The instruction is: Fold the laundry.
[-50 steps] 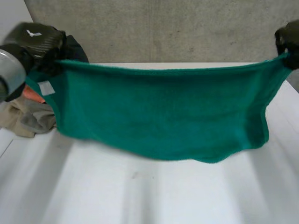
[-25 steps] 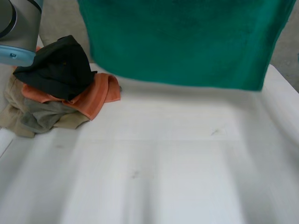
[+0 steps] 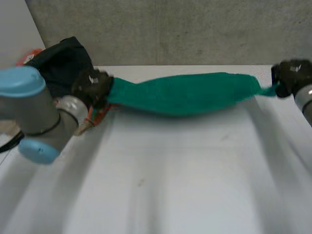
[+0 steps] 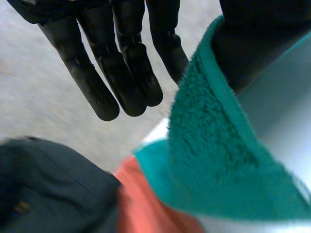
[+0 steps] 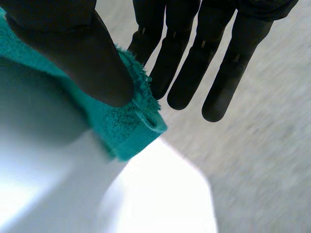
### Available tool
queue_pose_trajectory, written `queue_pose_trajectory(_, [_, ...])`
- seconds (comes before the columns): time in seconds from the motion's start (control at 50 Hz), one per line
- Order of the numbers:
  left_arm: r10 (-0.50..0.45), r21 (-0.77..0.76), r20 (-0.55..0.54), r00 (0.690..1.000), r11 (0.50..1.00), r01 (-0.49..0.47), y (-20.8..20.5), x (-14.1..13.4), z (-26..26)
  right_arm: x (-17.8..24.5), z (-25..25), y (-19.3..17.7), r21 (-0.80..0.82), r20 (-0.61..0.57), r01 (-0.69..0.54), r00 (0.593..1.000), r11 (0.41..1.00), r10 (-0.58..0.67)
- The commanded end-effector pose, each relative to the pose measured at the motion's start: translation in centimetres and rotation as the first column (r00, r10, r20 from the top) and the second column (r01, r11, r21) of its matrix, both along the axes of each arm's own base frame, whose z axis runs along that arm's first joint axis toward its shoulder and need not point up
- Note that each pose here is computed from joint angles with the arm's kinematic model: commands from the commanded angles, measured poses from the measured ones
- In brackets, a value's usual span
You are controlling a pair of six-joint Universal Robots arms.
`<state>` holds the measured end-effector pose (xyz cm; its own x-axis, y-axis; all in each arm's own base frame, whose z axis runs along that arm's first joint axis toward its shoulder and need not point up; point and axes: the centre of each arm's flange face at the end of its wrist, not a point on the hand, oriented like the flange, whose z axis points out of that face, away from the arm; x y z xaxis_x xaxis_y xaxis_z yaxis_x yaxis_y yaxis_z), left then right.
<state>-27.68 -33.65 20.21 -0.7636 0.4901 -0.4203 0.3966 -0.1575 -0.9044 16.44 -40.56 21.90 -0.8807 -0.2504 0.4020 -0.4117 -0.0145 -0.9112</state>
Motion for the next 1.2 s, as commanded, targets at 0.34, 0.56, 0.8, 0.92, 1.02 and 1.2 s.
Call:
queue_pose_trajectory(0.34, [-0.255,0.473,0.448,0.857,0.881,0.015,16.5,3.7,0.5,-5.3,-1.6,13.6,0.549,-0.467,-0.028,0.818,0.835,0.335])
queue_pose_trajectory(0.56, [-0.115,0.213,0.397,0.911,0.977,0.031,6.6,-0.6,-0.4,-3.1,-2.5,6.4,0.338,-0.340,-0.004,0.932,0.941,0.127])
queue_pose_trajectory(0.8, [-0.003,0.071,0.342,0.940,0.997,-0.022,-0.8,-4.0,-1.0,0.5,-4.1,-1.9,0.031,-0.257,0.039,0.966,0.999,-0.029])
queue_pose_trajectory(0.92, [0.066,0.038,0.340,0.938,0.996,-0.084,-3.7,-4.6,-2.6,1.9,-5.9,-4.8,-0.051,-0.286,0.061,0.955,0.997,-0.073])
queue_pose_trajectory(1.02, [0.064,0.025,0.332,0.941,0.997,-0.076,-4.4,-5.6,-3.7,3.1,-7.2,-6.6,-0.106,-0.316,0.041,0.946,0.994,-0.073])
queue_pose_trajectory(1.2, [0.050,0.047,0.320,0.946,0.997,-0.069,-3.7,-6.8,-5.3,5.3,-10.2,-7.9,-0.167,-0.302,0.050,0.948,0.985,-0.099])
